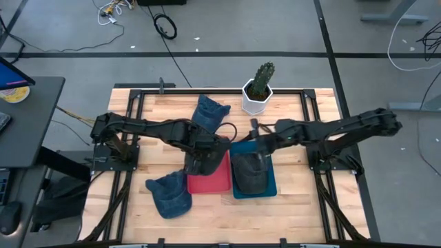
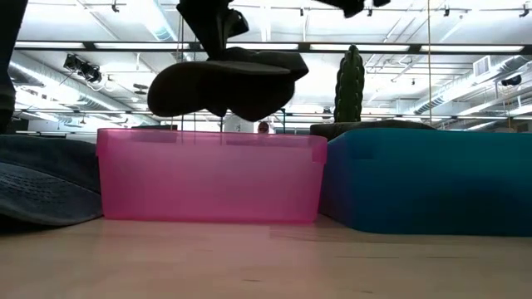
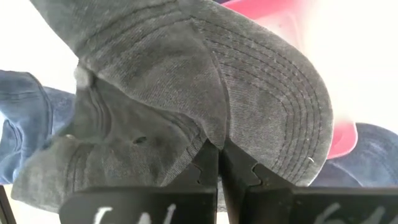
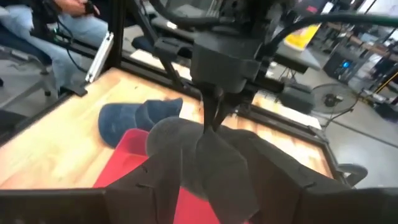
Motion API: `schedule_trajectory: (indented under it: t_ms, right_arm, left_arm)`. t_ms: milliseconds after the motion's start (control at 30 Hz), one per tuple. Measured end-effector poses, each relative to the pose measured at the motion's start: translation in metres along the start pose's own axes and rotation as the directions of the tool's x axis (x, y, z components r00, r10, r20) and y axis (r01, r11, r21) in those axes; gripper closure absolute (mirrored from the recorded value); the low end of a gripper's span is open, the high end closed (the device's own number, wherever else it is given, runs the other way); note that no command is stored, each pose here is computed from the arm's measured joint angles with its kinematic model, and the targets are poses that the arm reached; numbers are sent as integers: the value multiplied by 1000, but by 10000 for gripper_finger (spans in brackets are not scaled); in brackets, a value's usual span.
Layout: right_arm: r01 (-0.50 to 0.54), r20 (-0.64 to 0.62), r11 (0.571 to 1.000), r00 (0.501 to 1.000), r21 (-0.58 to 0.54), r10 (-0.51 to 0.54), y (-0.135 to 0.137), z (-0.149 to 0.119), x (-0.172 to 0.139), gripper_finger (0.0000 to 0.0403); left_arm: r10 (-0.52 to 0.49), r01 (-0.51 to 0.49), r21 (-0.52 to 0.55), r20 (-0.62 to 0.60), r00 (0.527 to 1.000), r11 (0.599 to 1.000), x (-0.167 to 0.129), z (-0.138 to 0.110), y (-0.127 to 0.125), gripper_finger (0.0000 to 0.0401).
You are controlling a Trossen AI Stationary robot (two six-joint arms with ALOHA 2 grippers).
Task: Pick & Place hat
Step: Put the black cap into the blue bin
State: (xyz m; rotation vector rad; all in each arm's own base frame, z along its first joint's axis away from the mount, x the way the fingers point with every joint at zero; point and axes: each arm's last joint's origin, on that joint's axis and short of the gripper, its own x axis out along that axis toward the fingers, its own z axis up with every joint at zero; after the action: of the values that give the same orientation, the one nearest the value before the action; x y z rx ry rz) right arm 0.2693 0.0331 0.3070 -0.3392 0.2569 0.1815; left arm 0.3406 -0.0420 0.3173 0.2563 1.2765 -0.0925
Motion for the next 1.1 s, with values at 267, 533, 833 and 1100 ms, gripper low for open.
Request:
schedule_trajectory:
  t_ms: [267,533,833,1100]
  right_arm:
    - [-23,-62,998,998,-50,20,0,-4,40,218]
    - [-47,-111,998,993,-33,43,-3,-9,68,218]
    - [-45,-147,999,988,-5,44,-8,-19,79,218]
    - [-59,-197,993,977,106,79,-15,-28,77,218]
  left_arm:
    - [7,-7,43,-6,1000,999,3,2,0,399]
    - [26,-25,106,-1,1000,994,4,3,-6,399]
    - [53,-58,187,30,998,981,2,7,-18,399]
    - [67,-73,209,36,997,975,2,8,-19,399]
